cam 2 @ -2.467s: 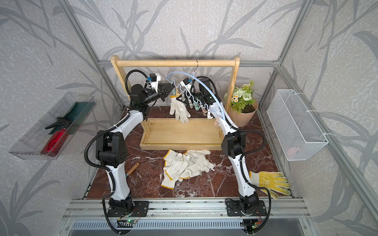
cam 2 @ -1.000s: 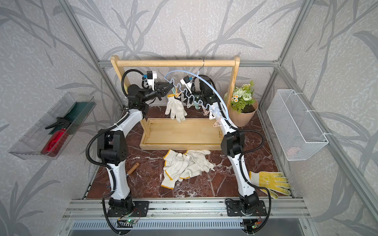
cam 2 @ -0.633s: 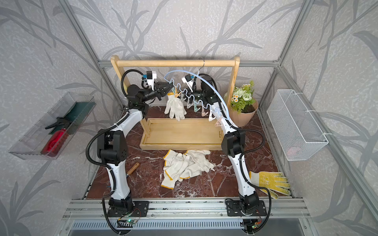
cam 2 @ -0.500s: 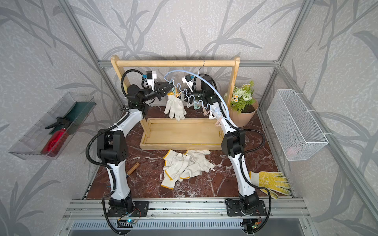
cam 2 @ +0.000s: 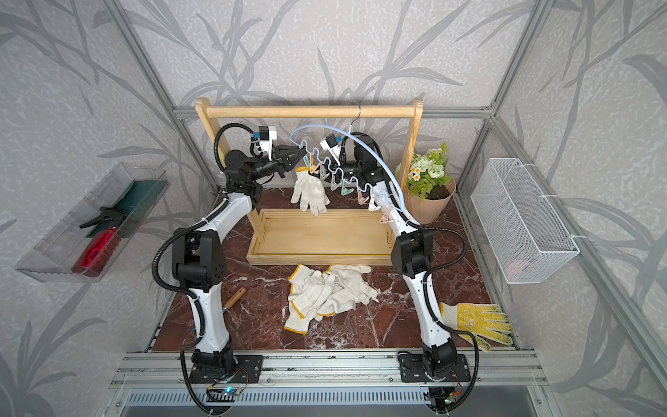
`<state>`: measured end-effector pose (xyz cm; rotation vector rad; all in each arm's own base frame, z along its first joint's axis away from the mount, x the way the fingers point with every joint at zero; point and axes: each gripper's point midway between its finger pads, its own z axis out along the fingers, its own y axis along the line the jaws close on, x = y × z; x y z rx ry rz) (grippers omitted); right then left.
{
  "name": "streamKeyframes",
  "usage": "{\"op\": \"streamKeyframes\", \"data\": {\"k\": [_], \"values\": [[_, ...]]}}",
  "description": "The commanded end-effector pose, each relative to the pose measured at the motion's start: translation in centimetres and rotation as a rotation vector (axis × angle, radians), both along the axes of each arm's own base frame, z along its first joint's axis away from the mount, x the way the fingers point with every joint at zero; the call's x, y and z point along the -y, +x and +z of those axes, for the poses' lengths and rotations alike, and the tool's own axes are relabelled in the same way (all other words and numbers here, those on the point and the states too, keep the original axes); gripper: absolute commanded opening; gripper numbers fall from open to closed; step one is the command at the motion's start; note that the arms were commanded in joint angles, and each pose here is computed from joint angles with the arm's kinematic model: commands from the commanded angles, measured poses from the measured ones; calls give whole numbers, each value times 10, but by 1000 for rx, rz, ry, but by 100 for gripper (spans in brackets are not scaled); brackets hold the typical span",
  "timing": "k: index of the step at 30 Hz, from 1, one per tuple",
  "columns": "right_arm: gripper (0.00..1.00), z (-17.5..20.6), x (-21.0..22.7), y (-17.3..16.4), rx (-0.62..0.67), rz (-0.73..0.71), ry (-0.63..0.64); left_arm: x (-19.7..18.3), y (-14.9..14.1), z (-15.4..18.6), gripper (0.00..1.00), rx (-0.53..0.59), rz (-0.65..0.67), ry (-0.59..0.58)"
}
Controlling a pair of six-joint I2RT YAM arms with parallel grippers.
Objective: Clip the gloves onto a hanger to dry
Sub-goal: Clamp the glove onto the hanger.
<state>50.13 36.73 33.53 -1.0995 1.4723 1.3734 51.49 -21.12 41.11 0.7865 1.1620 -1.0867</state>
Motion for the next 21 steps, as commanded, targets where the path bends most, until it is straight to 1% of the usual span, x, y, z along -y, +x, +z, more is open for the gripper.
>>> {"op": "streamKeyframes", "data": {"k": [1, 21], "values": [[0, 41, 9, -17, 82, 17, 31, -6, -9, 14, 0, 73, -19, 9], [0, 64, 17, -14, 109, 12, 84, -6, -9, 5, 0, 51, -37, 22]]}}
